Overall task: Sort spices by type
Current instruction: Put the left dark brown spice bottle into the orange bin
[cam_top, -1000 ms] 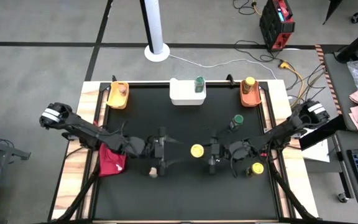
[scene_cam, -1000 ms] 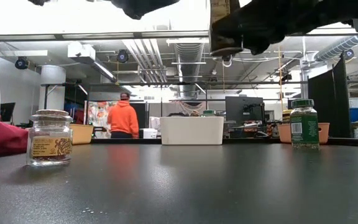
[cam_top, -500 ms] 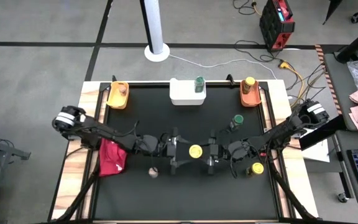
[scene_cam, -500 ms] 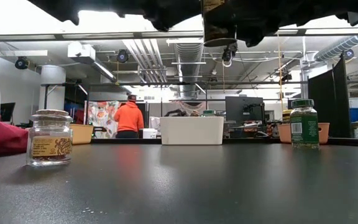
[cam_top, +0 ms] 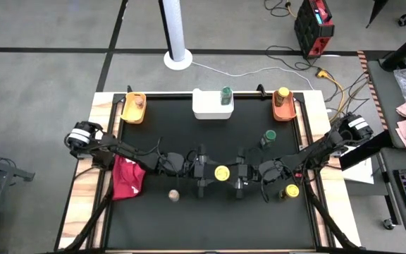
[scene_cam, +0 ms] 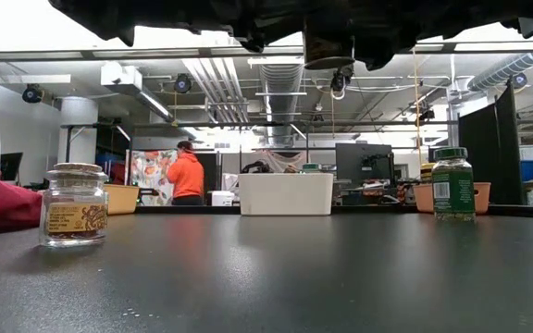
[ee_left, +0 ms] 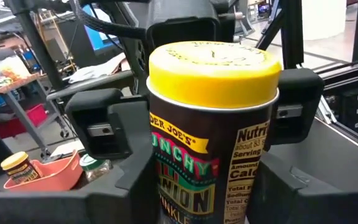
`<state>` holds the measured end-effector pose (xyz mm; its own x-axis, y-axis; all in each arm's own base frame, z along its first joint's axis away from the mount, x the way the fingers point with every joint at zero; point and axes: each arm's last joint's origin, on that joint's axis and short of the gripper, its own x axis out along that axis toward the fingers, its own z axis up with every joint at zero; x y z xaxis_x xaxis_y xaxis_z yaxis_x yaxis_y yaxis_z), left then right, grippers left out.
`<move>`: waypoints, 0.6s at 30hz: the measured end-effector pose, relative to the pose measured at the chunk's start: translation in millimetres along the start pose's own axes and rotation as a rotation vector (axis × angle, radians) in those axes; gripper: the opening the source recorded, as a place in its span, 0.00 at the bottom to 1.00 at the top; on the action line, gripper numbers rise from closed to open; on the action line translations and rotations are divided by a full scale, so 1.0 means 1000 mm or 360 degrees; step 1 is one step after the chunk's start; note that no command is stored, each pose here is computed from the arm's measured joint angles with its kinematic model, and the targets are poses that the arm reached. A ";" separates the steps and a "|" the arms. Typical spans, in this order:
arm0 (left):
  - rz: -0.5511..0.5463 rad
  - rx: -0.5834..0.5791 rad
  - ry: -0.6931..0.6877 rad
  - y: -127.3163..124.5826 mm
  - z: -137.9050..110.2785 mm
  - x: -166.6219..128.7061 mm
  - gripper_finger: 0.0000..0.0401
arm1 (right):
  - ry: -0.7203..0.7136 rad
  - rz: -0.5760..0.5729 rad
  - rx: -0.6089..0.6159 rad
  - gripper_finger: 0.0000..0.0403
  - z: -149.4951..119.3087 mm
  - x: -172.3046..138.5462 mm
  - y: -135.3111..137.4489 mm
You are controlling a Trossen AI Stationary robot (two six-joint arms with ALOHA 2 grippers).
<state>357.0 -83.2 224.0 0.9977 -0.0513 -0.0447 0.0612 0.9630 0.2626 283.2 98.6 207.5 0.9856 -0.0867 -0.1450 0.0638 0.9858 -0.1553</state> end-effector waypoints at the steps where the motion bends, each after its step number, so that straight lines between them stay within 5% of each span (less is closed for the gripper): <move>1: -0.0003 -0.0004 0.0008 0.000 0.000 0.000 0.43 | 0.0008 -0.0006 0.0014 0.60 0.000 0.000 0.000; 9: 0.0195 0.0062 0.0180 0.003 0.006 -0.010 0.43 | 0.0253 -0.0067 0.0160 0.78 -0.004 -0.007 -0.004; 18: 0.0334 0.0078 0.0517 0.005 -0.001 -0.022 0.43 | 0.0425 -0.0199 0.0116 0.74 0.042 -0.017 -0.014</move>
<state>334.9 -76.6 225.0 0.9279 0.2397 -0.2857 -0.1341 0.9293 0.3441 272.0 92.1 253.3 0.8940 -0.2333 -0.3826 0.2028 0.9720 -0.1189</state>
